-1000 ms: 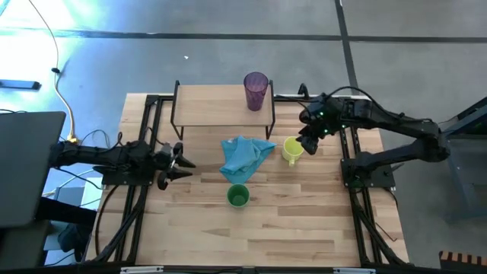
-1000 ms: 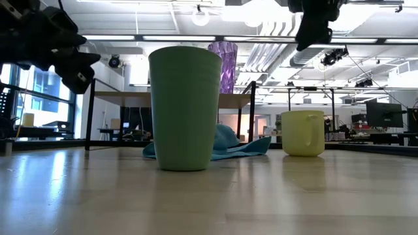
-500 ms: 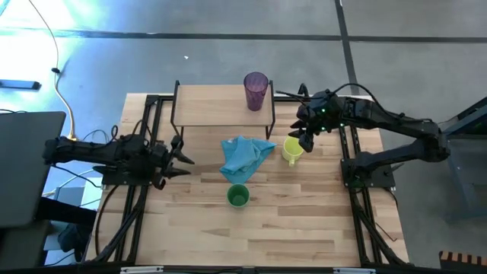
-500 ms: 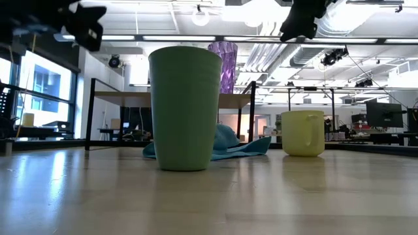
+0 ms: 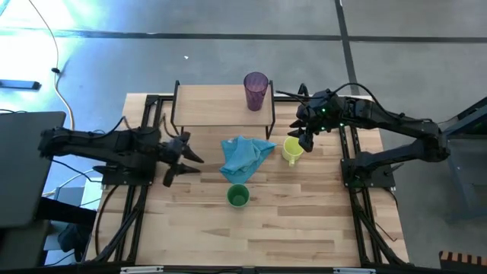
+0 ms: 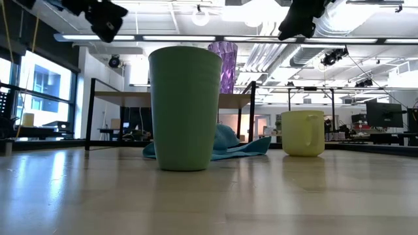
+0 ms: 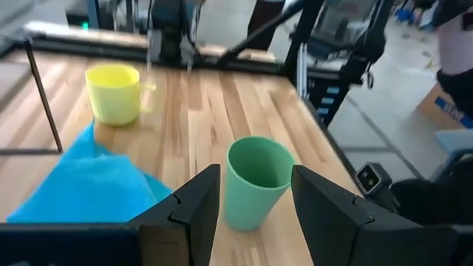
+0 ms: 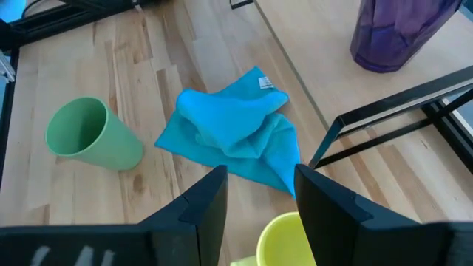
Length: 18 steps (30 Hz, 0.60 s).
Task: Stack small to large cups/mugs on shelf
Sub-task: Put the green cup on the shelf
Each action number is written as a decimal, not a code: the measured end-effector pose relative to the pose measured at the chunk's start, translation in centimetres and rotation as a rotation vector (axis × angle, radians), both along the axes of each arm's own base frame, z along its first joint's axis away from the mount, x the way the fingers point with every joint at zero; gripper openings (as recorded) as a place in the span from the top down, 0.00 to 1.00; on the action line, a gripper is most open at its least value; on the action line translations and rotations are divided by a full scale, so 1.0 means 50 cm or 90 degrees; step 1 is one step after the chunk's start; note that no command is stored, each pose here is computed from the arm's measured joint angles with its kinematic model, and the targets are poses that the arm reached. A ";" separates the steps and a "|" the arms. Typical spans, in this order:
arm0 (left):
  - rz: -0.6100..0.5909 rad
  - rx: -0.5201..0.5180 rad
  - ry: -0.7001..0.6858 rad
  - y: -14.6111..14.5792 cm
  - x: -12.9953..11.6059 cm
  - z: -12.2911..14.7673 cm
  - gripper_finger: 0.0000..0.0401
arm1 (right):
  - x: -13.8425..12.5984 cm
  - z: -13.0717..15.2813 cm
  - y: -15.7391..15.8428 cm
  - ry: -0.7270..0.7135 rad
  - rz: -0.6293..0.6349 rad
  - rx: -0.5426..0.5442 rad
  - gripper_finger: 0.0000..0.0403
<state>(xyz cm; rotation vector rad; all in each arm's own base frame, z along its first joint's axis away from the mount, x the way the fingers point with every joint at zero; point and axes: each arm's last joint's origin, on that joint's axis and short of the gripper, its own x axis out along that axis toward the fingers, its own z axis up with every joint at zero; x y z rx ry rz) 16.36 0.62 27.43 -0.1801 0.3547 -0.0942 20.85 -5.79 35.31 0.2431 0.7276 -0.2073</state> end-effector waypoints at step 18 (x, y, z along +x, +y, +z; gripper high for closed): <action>-0.016 -0.002 0.170 0.012 0.192 -0.025 0.61 | 0.002 0.002 0.000 -0.004 0.019 -0.023 0.63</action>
